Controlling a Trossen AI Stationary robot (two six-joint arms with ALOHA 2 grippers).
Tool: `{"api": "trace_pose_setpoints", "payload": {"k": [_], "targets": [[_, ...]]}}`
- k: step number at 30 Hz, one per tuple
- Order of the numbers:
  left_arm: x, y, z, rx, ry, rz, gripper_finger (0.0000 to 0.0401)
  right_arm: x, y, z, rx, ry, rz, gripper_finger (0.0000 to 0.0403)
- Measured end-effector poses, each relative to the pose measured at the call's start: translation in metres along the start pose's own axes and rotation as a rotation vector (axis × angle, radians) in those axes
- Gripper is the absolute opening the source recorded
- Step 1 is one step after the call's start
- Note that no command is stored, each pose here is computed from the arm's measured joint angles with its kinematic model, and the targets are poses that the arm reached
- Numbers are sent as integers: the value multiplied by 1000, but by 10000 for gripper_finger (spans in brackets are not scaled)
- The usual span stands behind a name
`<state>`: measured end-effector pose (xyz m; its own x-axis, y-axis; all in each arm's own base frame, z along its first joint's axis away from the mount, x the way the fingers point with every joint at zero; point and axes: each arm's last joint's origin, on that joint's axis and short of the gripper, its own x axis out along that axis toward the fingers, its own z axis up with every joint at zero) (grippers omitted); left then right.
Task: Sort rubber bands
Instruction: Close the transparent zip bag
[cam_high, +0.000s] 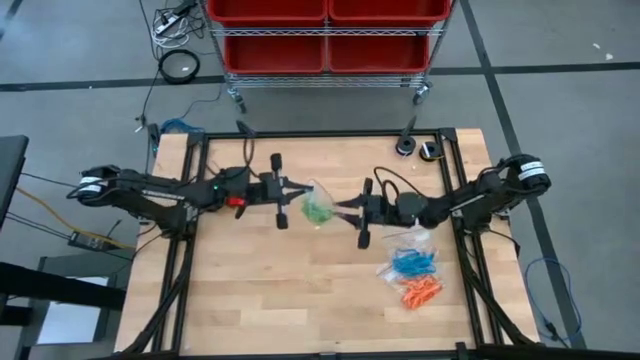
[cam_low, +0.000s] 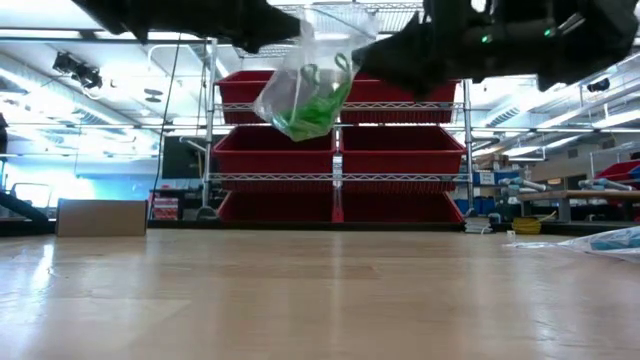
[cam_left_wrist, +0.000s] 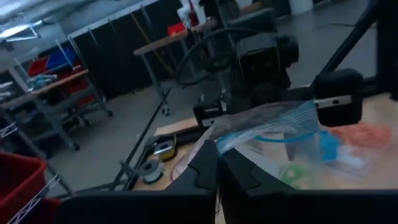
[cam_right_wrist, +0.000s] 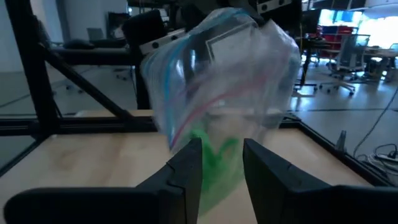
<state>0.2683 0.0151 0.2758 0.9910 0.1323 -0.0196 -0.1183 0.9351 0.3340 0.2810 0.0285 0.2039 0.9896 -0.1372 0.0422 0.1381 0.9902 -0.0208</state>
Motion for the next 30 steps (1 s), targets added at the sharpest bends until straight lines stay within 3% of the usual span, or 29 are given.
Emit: {"api": "trace_pose_setpoints", "payload": {"k": [9, 19, 30], "targets": [[13, 11, 0, 60, 49, 15, 10, 5, -22, -2, -9, 11, 38, 105], [15, 19, 19, 158, 123, 21, 10, -5, -24, -2, 19, 175, 38, 105], [16, 21, 22, 157, 98, 33, 10, -15, -26, 22, -12, 80, 51, 105]]}}
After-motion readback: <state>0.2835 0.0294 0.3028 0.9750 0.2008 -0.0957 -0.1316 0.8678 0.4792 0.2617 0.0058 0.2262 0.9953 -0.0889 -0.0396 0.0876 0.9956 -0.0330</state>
